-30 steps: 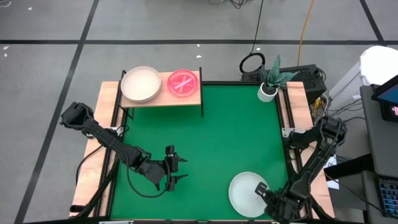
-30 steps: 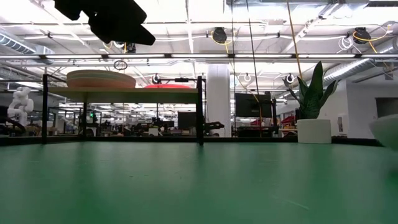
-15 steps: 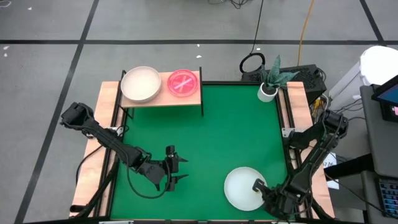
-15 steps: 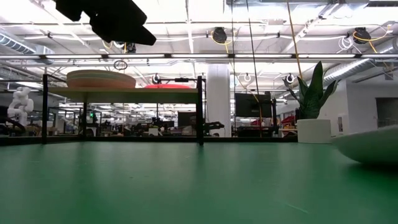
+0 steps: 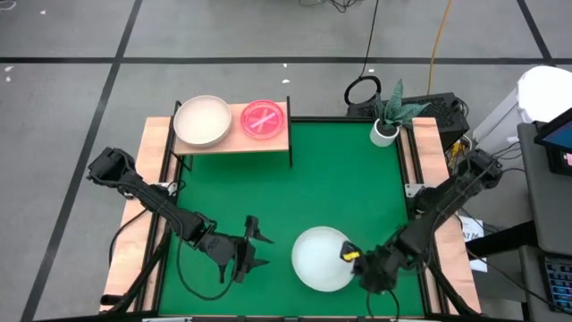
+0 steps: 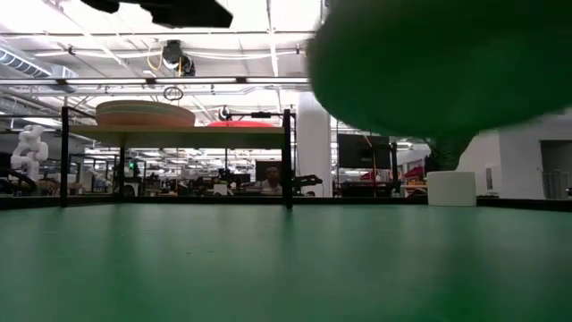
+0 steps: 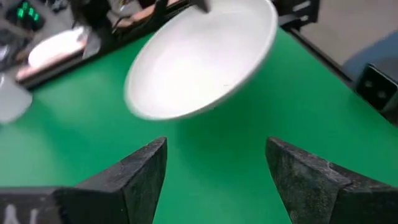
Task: Place and stack plates onto a shelf
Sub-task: Stack the gray plate on top of the brown plate on the shelf, then return to Home Position
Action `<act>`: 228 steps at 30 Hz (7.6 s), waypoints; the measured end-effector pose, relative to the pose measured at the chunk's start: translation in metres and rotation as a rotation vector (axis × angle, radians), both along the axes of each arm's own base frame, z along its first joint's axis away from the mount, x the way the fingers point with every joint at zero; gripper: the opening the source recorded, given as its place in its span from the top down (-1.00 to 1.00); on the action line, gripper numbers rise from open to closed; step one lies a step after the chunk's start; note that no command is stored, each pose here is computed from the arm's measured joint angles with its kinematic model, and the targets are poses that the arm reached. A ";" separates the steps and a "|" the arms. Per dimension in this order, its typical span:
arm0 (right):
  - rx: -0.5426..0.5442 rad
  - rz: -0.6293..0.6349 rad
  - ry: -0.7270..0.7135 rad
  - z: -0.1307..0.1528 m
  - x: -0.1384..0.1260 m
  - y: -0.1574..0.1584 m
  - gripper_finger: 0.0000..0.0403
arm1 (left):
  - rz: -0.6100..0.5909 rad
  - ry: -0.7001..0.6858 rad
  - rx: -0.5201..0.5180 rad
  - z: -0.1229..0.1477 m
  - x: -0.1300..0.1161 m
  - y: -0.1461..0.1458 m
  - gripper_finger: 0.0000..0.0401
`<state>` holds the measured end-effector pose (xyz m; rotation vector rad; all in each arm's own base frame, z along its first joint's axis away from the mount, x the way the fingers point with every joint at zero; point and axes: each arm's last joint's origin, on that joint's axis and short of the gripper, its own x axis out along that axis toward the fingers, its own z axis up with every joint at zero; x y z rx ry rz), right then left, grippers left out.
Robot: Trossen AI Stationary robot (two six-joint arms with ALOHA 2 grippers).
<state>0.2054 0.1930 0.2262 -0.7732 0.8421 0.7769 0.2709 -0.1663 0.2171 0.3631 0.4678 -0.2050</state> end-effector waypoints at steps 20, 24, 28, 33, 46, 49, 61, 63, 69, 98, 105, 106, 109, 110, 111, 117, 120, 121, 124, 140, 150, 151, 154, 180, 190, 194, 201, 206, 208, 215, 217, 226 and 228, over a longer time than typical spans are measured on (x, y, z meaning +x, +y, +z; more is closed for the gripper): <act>0.122 0.049 -0.146 0.019 0.059 -0.080 1.00 | -0.187 -0.016 0.346 -0.001 0.015 0.026 -0.17; 0.120 0.055 -0.109 0.017 0.059 -0.088 1.00 | -0.208 -0.018 0.391 -0.001 0.016 0.029 0.14; 0.128 0.044 -0.088 0.016 0.060 -0.094 1.00 | -0.222 -0.021 0.425 -0.001 0.017 0.030 0.44; 0.120 0.038 -0.084 0.015 0.060 -0.098 1.00 | -0.244 -0.006 0.428 -0.003 0.017 0.033 0.73; 0.146 -0.082 -0.192 0.025 0.068 -0.098 0.59 | -0.291 0.020 0.350 -0.004 0.019 0.038 0.88; 0.197 -0.109 -0.251 0.035 0.068 -0.098 0.41 | -0.291 0.030 0.351 -0.005 0.019 0.038 0.89; 0.284 -0.349 -0.449 0.082 0.039 -0.114 0.01 | -0.282 0.081 0.360 -0.002 0.015 0.041 0.93; 0.306 -0.381 -0.458 0.084 0.031 -0.117 0.01 | -0.265 0.125 0.370 0.003 0.011 0.044 0.95; 0.388 -0.442 -0.525 0.085 0.008 -0.123 0.19 | -0.207 0.205 0.367 0.032 0.011 0.047 0.95; 0.439 -0.525 -0.603 0.022 -0.028 -0.140 1.00 | 0.407 0.364 0.296 0.126 -0.071 0.161 0.95; 0.436 -0.527 -0.596 0.021 -0.028 -0.141 1.00 | 0.592 0.459 0.255 0.125 -0.087 0.193 0.95; 0.437 -0.529 -0.594 0.021 -0.028 -0.141 1.00 | 0.615 0.477 0.250 0.124 -0.089 0.197 0.95; 0.447 -0.535 -0.590 0.021 -0.028 -0.141 1.00 | 0.676 0.512 0.241 0.123 -0.094 0.209 0.95; 0.447 -0.535 -0.589 0.021 -0.028 -0.141 1.00 | 0.695 0.518 0.238 0.122 -0.095 0.212 0.95; 0.446 -0.535 -0.587 0.020 -0.028 -0.141 1.00 | 0.710 0.525 0.235 0.122 -0.096 0.215 0.95; 0.444 -0.538 -0.579 0.020 -0.028 -0.141 1.00 | 0.769 0.589 0.216 0.120 -0.104 0.228 0.92; 0.444 -0.538 -0.579 0.020 -0.028 -0.141 1.00 | 0.789 0.602 0.173 0.119 -0.107 0.234 0.89; 0.443 -0.538 -0.579 0.020 -0.028 -0.141 1.00 | 0.799 0.604 0.163 0.119 -0.108 0.236 0.88; 0.443 -0.538 -0.579 0.020 -0.028 -0.141 1.00 | 0.829 0.608 0.140 0.119 -0.111 0.242 0.87; 0.439 -0.537 -0.574 0.019 -0.028 -0.141 1.00 | 0.861 0.616 0.123 0.119 -0.116 0.255 0.85; 0.434 -0.537 -0.564 0.018 -0.029 -0.141 1.00 | 0.853 0.680 0.124 0.096 -0.116 0.255 0.85; 0.434 -0.537 -0.564 0.018 -0.029 -0.141 1.00 | 0.855 0.685 0.126 0.093 -0.115 0.256 0.85; 0.434 -0.538 -0.564 0.018 -0.029 -0.141 1.00 | 0.874 0.694 0.131 0.089 -0.116 0.256 0.85; 0.452 -0.552 -0.558 0.018 -0.029 -0.141 1.00 | 0.922 0.409 0.136 0.116 -0.133 0.238 -0.12; 0.442 -0.546 -0.559 0.018 -0.029 -0.141 1.00 | 0.771 0.167 -0.207 0.131 -0.151 0.208 0.00; 0.421 -0.549 -0.566 0.012 -0.031 -0.145 1.00 | 0.612 0.085 -0.228 0.116 -0.144 0.192 0.33; 0.458 -0.591 -0.595 0.004 -0.039 -0.152 1.00 | 0.386 -0.066 -0.298 0.079 -0.127 0.163 0.78; 0.474 -0.591 -0.622 0.000 -0.047 -0.155 1.00 | 0.250 -0.180 -0.336 0.043 -0.117 0.144 0.88; 0.471 -0.592 -0.622 -0.005 -0.051 -0.156 1.00 | 0.214 -0.211 -0.344 0.028 -0.116 0.139 0.88; 0.503 -0.600 -0.655 -0.025 -0.064 -0.159 1.00 | 0.120 -0.313 -0.385 -0.013 -0.121 0.128 0.88; 0.523 -0.611 -0.671 -0.032 -0.067 -0.161 1.00 | 0.103 -0.327 -0.399 -0.024 -0.125 0.126 0.88; 0.570 -0.666 -0.680 -0.062 -0.081 -0.171 1.00 | 0.069 -0.363 -0.430 -0.058 -0.139 0.126 0.88; 0.583 -0.655 -0.681 -0.065 -0.083 -0.171 1.00 | 0.059 -0.377 -0.427 -0.057 -0.140 0.125 0.88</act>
